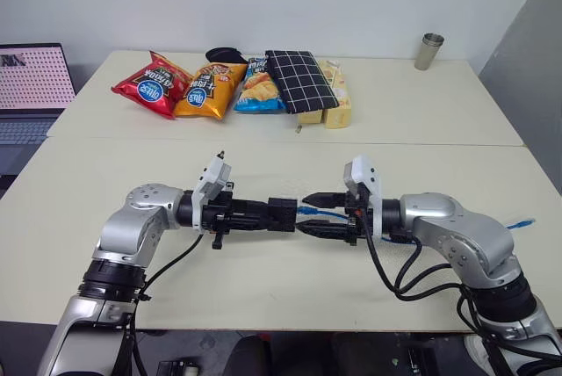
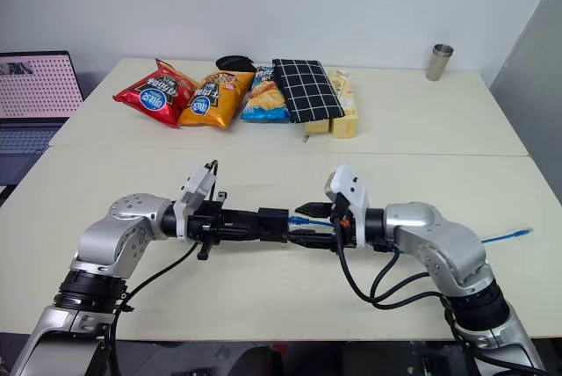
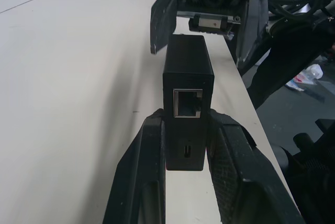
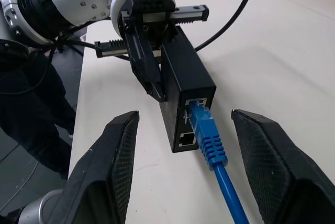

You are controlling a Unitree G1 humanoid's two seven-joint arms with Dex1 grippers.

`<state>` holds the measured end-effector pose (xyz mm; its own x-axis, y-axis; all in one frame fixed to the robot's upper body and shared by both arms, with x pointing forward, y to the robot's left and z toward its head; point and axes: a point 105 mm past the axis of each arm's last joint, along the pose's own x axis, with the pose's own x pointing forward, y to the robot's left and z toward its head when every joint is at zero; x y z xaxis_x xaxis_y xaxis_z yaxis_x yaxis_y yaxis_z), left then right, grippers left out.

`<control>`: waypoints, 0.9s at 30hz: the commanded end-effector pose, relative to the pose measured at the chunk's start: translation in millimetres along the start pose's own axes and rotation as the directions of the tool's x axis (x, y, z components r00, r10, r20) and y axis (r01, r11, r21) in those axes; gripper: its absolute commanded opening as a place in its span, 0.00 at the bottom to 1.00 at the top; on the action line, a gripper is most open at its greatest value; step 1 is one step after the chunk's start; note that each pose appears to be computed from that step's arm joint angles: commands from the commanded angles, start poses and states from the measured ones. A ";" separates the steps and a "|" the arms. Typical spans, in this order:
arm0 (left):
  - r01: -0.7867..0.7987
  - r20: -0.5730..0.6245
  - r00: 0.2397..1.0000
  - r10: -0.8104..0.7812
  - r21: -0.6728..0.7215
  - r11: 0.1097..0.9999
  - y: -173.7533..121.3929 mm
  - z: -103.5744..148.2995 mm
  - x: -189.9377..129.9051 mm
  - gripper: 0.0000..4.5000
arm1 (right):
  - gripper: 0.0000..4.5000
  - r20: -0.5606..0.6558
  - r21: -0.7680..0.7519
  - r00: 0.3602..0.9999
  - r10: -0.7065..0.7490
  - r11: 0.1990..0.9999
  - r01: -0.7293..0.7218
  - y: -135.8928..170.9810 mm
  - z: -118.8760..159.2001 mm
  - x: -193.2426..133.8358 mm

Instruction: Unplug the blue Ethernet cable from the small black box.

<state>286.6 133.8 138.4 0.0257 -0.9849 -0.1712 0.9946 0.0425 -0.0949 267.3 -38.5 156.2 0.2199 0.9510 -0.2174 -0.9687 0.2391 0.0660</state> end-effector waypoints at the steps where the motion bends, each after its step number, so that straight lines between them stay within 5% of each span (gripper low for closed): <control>1: 0.013 -0.003 1.000 -0.013 0.047 0.999 -4.2 4.9 0.4 0.17 | 0.66 0.021 -0.039 1.000 0.009 0.999 -0.008 0.4 10.3 1.0; 7: 0.012 -0.005 1.000 -0.012 0.051 0.999 -4.6 4.6 0.4 0.17 | 0.66 0.026 -0.017 0.999 0.027 1.000 -0.026 0.9 11.0 1.9; 19: 0.025 0.002 1.000 -0.025 0.058 0.998 -8.4 7.3 4.0 0.17 | 0.09 -0.026 -0.041 0.999 0.032 0.999 -0.033 -2.1 3.6 1.0; 22: 0.045 -0.016 0.999 -0.044 0.065 0.997 -12.1 5.2 4.5 0.17 | 0.00 -0.027 -0.038 0.998 0.049 0.998 -0.050 -2.6 5.2 -0.2; 27: 0.065 -0.048 0.997 -0.061 0.081 0.995 -15.6 1.4 5.0 0.17 | 0.01 -0.040 -0.024 0.995 0.095 0.995 -0.096 -0.2 6.3 -3.0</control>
<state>278.5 133.3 136.0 0.0083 -0.9805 -0.1961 0.9974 0.0223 -0.0690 267.9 -40.5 150.7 0.1366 0.9531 -0.2701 -0.9818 0.1666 0.0916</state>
